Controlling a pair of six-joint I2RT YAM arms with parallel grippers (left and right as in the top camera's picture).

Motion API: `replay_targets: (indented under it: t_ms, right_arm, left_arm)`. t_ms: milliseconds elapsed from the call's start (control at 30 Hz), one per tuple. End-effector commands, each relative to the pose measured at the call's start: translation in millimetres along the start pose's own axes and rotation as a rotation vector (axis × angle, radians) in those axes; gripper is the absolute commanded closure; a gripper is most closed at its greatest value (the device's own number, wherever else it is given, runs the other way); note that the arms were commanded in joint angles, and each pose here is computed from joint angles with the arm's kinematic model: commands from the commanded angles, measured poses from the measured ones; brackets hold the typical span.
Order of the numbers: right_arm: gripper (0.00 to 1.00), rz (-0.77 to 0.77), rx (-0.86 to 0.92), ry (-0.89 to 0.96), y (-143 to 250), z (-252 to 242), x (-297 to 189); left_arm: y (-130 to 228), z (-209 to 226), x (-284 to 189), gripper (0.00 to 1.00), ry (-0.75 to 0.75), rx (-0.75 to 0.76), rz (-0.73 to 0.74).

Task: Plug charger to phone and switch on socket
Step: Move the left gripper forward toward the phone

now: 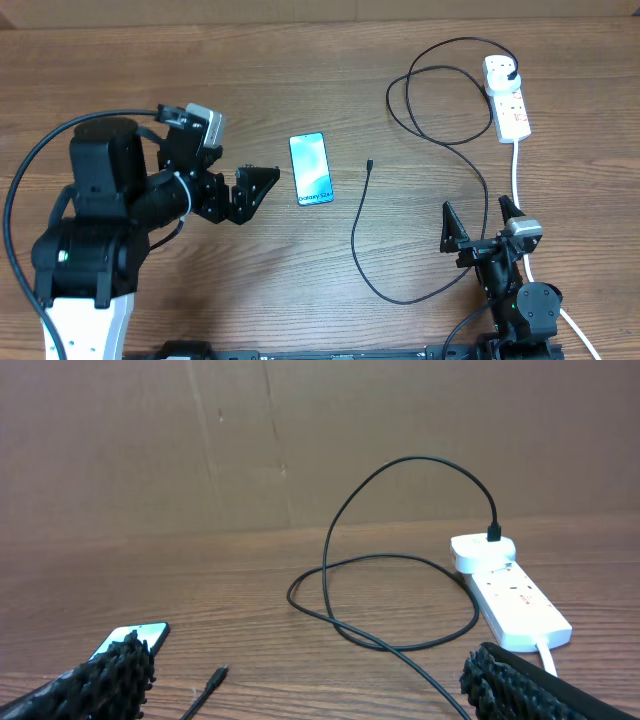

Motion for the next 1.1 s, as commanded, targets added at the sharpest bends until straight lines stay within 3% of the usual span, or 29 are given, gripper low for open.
replay_targets:
  t_ms: [0, 333, 1067]
  right_arm:
    - [0.00, -0.005, 0.003, -0.005, 2, 1, 0]
    - [0.00, -0.005, 0.003, -0.005, 2, 1, 0]
    - [0.00, -0.005, 0.003, -0.005, 2, 1, 0]
  left_arm:
    - [-6, -5, 1, 0.00, 0.049, -0.019, 0.003]
    - [15, 13, 12, 0.00, -0.110, -0.085, 0.117]
    - [30, 21, 45, 0.00, -0.074, -0.178, 0.257]
Point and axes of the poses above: each gripper's point midway between its finger pads, its own x axis out along the fingers, its own z axis along the line the jaws close on, y = z × x, the point moved 3 cm from there along -x, back along the fingers, and after that the axes turned 3 degrees about -x, right-handed, at the moved point
